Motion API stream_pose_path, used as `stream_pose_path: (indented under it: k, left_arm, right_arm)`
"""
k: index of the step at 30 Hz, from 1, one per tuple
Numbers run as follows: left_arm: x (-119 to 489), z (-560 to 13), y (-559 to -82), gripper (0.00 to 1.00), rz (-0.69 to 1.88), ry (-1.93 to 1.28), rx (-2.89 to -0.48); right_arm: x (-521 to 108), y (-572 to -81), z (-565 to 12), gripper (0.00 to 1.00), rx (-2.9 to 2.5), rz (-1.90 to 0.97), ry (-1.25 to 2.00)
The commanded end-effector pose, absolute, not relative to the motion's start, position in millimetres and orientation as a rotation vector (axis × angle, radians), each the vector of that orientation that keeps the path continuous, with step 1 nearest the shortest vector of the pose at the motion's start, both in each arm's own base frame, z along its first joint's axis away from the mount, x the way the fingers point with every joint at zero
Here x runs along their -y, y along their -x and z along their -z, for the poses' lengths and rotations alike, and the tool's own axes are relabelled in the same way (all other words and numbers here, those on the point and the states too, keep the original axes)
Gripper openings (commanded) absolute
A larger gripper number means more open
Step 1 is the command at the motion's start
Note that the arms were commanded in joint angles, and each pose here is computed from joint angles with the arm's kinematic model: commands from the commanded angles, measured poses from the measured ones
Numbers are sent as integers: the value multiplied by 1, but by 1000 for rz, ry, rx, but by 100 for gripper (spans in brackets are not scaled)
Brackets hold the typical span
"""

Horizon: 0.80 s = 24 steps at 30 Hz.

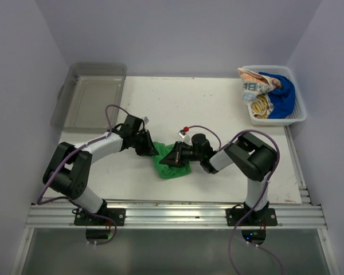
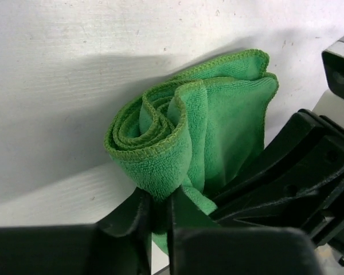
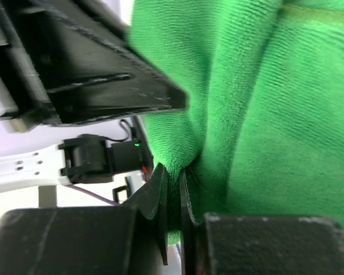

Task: Roll the towels
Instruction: Roll the towel

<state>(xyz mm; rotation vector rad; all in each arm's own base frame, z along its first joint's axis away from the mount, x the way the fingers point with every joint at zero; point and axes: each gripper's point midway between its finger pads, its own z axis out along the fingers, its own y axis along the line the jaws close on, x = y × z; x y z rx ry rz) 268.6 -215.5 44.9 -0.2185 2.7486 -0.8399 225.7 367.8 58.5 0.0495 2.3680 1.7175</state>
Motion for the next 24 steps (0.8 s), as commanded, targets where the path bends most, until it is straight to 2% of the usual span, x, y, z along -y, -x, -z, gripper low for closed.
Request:
stream_pose_path:
  k: [1, 3, 4, 7, 9, 10, 11, 15, 18, 24]
  left_arm:
    - [218, -57, -285, 1, 801, 211, -2696]
    - [211, -56, -283, 0, 746, 241, -2715]
    - [209, -57, -283, 0, 732, 253, -2715]
    - [201, -59, -280, 0, 670, 303, -2724]
    - [195, -58, -278, 0, 630, 334, -2735]
    - [194, -60, -278, 0, 627, 356, -2730]
    - [193, -60, -275, 0, 615, 370, -2739]
    - [191, -62, -273, 0, 587, 405, -2740]
    - [194, -62, -271, 0, 585, 414, -2744]
    - [199, -62, -270, 0, 581, 419, -2749]
  right_arm:
    - [-362, -228, -56, 9, -2425, -1618, -13]
    - [-352, -228, -46, 18, -2496, -1473, 22]
    - [-351, -232, -48, 31, -2488, -1411, 96]
    - [-339, -238, -53, 46, -2529, -1208, 172]
    - [-330, -228, -54, 51, -2588, -1078, 228]
    - [-332, -242, -65, 54, -2531, -986, 282]
    - [-334, -233, -66, 61, -2550, -925, 341]
    - [-329, -224, -77, 75, -2543, -648, 482]
    - [-335, -223, -86, 82, -2495, -537, 554]
    - [-346, -218, -89, 81, -2427, -337, 684]
